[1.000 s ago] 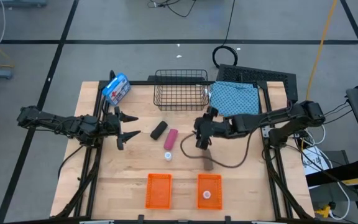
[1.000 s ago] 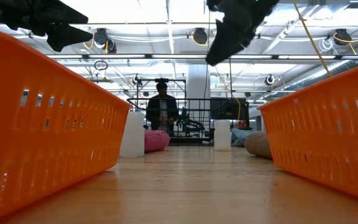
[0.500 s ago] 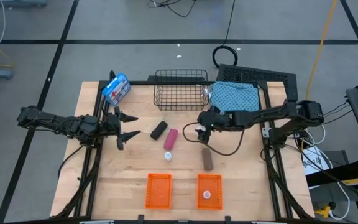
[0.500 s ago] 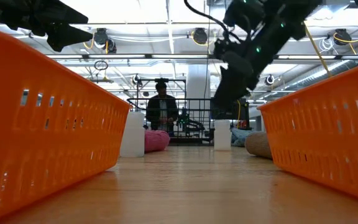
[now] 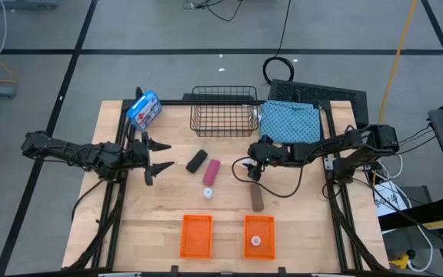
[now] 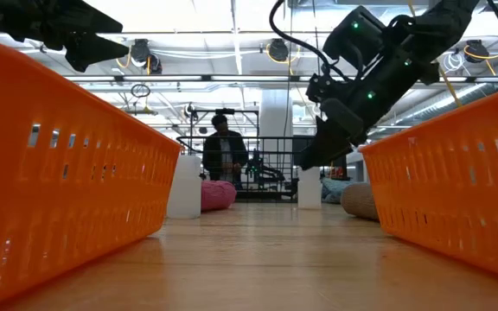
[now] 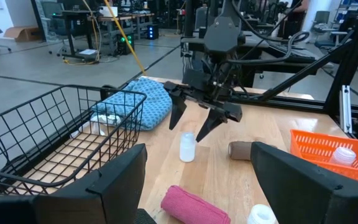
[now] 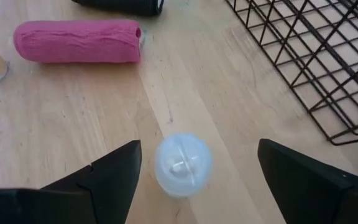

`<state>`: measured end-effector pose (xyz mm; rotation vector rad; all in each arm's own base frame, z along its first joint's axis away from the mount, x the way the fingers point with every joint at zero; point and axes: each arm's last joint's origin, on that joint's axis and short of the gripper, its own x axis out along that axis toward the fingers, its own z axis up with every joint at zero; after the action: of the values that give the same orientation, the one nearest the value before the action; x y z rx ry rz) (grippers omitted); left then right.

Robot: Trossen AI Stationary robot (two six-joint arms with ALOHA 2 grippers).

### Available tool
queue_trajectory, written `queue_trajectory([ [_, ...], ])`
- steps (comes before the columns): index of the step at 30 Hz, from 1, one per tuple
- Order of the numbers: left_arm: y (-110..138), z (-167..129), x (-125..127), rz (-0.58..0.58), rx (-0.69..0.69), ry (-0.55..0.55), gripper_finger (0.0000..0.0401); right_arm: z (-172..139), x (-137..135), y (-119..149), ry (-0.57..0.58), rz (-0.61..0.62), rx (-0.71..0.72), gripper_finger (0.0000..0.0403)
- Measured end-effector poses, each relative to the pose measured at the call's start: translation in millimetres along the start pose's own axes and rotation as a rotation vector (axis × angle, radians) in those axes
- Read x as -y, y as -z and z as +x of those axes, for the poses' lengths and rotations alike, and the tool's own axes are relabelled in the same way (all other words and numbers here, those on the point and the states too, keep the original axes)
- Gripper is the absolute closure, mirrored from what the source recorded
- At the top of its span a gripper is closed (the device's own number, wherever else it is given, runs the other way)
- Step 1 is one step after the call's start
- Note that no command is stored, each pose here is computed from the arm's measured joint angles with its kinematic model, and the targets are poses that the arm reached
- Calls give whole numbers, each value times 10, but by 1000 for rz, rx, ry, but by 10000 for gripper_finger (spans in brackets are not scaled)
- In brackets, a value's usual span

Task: Pick & Place Medicine items
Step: Put the top transparent pill bottle into the right orange basket

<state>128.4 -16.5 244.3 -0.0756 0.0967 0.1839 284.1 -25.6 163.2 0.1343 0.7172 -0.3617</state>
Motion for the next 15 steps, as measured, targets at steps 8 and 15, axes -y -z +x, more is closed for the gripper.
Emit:
queue_trajectory([
  [8,0,0,0,0,0,1,103,22,8,-23,3,31,-8,94],
  [15,0,-1,0,0,0,0,103,-54,-28,-305,-10,31,-53,94],
])
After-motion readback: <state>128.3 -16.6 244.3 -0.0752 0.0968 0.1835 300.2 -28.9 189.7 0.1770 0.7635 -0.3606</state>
